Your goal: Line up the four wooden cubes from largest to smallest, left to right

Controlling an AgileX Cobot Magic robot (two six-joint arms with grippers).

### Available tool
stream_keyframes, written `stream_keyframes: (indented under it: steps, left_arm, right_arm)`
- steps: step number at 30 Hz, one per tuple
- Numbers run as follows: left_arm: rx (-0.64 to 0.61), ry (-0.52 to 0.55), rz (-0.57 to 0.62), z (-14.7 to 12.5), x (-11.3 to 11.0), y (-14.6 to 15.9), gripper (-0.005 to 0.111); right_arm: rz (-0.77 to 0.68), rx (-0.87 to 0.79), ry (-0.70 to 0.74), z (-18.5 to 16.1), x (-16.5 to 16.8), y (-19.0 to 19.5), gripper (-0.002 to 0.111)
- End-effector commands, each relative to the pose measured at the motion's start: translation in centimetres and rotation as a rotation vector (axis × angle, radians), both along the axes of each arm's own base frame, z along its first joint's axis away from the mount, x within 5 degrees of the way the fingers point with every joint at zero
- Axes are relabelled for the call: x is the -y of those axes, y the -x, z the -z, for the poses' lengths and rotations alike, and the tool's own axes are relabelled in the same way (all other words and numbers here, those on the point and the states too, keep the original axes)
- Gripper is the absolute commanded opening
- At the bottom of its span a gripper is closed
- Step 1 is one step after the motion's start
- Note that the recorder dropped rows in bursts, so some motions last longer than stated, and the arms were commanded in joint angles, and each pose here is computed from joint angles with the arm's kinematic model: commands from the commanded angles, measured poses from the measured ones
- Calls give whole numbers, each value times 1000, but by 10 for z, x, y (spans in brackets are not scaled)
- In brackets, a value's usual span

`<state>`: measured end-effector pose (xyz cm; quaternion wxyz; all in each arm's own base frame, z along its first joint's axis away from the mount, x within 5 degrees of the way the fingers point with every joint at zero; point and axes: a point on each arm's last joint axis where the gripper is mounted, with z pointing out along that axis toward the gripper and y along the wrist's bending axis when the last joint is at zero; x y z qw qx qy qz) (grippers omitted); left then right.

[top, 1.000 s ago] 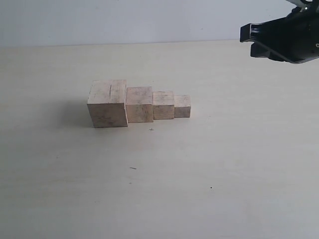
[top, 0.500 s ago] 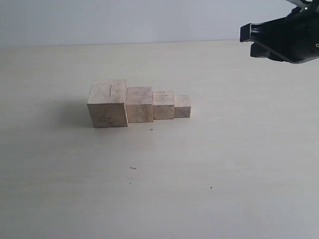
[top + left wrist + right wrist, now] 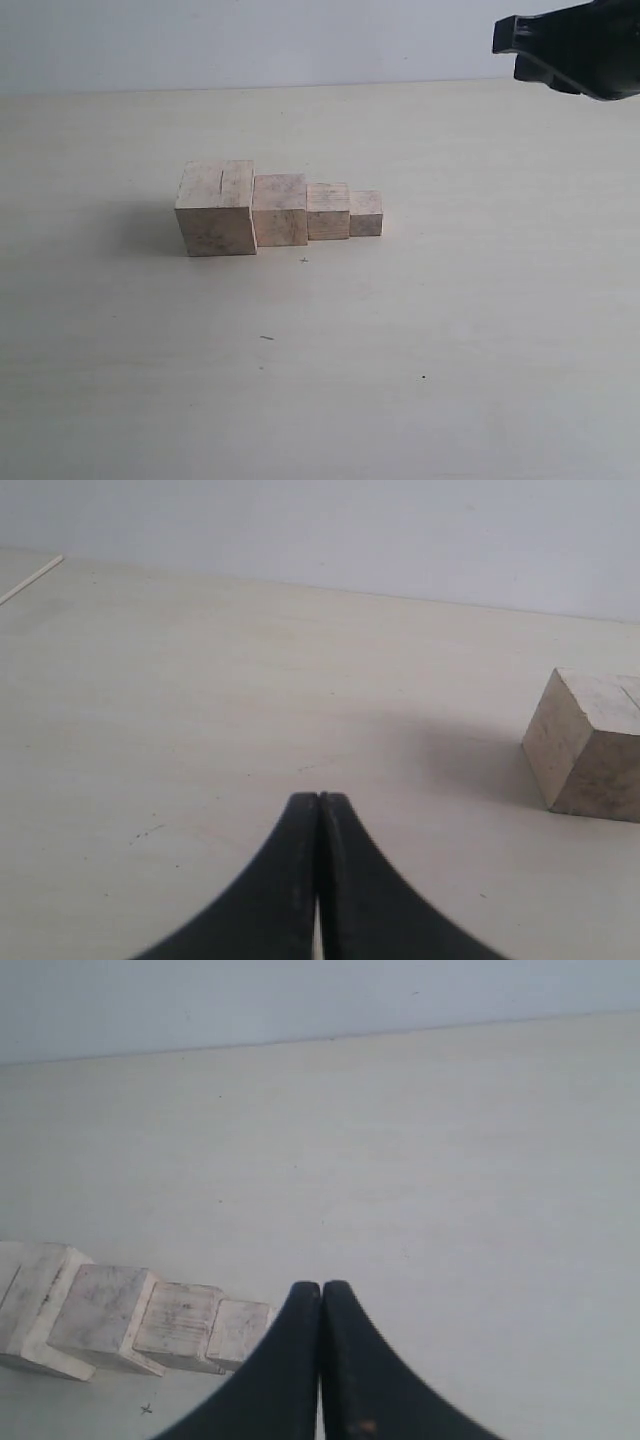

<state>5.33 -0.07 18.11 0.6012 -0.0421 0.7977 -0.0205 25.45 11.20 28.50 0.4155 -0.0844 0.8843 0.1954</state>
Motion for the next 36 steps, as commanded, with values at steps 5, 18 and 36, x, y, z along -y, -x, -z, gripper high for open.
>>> stream_keyframes:
  steps: [5,18,36]
  left_arm:
    - [14,-2,4,0,0,0,0]
    - [14,-2,4,0,0,0,0]
    - [14,-2,4,0,0,0,0]
  right_arm:
    - [-43,206,54,-41,13,28,0]
    - [66,480,197,-77,72,106,0]
    - [279,609,268,53,107,208,0]
